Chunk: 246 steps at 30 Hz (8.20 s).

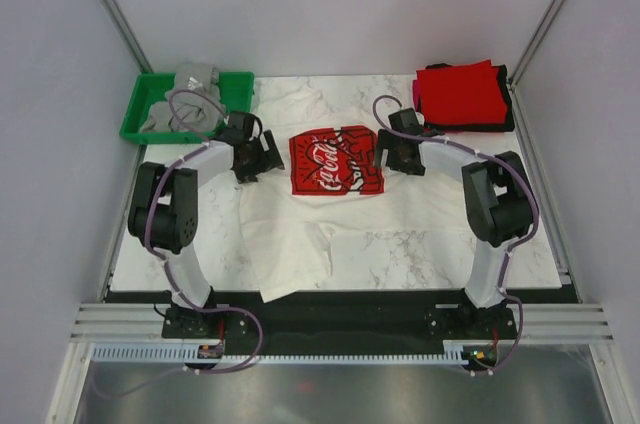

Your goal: Fold and stack the t-shirts

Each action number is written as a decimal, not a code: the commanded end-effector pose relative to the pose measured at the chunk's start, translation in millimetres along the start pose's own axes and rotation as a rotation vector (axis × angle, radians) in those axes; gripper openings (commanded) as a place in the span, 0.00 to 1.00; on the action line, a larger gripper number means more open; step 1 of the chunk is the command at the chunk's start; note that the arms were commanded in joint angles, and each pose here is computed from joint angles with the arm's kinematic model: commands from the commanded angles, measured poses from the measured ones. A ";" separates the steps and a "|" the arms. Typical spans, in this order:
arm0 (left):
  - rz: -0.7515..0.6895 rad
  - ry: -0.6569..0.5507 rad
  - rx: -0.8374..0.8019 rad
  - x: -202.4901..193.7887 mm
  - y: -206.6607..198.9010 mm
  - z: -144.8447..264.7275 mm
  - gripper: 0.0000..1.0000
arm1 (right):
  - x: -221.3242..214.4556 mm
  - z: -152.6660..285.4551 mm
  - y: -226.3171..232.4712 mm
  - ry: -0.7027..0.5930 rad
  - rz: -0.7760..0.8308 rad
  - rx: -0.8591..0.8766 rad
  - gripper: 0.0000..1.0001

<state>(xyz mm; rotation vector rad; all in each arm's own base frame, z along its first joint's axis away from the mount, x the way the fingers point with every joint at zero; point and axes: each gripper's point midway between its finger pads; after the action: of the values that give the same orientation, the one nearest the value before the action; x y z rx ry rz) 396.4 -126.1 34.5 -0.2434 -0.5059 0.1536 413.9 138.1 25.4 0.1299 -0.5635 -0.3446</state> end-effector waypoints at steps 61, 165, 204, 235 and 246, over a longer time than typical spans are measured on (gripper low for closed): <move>-0.007 0.062 -0.019 -239.0 -10.9 112.1 0.02 | -53.8 147.3 -150.8 -0.218 -0.547 0.007 0.95; -0.071 -0.543 -0.175 -87.0 12.6 356.3 0.02 | -72.4 228.5 -154.1 -0.273 -0.609 0.106 0.00; -0.286 -0.037 0.011 56.7 -8.0 109.4 0.02 | -9.5 113.9 -177.4 -0.196 -0.629 -0.155 0.00; 0.182 -0.119 -0.060 -115.9 30.7 155.4 0.60 | -98.3 143.9 -191.5 -0.157 -0.771 -0.083 0.81; 0.378 -0.121 0.002 -156.9 55.7 119.3 0.62 | -136.3 124.1 -200.5 -0.087 -0.828 -0.131 0.73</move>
<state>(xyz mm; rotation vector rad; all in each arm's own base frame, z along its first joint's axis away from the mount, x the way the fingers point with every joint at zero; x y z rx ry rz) 178.7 -83.5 46.9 -0.3107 -0.5047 0.4530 182.1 -3.9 25.5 0.2208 -0.5583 -1.1663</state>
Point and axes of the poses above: each gripper's point midway between its finger pads, its own z axis back along the fingers, its own y axis along the line the jaws close on, x = y × z, and after that the axes turned 9 degrees about -z, right-handed
